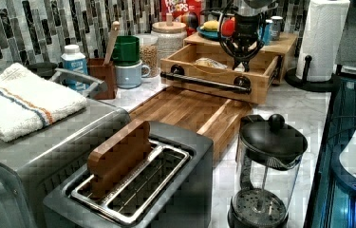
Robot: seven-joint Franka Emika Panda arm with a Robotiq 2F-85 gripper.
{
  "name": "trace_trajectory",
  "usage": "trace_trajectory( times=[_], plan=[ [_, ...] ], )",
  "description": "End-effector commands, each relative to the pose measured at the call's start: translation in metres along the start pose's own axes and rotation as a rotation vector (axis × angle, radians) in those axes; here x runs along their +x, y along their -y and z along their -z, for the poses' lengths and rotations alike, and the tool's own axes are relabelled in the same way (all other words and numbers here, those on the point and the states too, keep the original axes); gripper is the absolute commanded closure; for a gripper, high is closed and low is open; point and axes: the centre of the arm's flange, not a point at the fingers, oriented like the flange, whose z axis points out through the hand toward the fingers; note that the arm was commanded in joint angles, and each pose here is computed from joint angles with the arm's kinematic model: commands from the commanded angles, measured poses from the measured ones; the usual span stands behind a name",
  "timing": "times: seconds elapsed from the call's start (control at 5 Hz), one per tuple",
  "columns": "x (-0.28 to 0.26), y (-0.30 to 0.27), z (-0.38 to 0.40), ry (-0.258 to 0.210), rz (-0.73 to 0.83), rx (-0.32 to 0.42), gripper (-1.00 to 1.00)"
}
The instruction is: Pick up the butter.
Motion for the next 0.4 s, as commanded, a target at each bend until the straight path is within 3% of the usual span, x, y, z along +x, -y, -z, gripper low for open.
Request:
trace_trajectory(
  times=[0.2, 0.4],
  plan=[
    [-0.021, 0.086, 0.155, -0.108, -0.027, 0.041, 1.0],
    [-0.072, 0.108, 0.191, -0.12, -0.114, -0.002, 1.0]
  ],
)
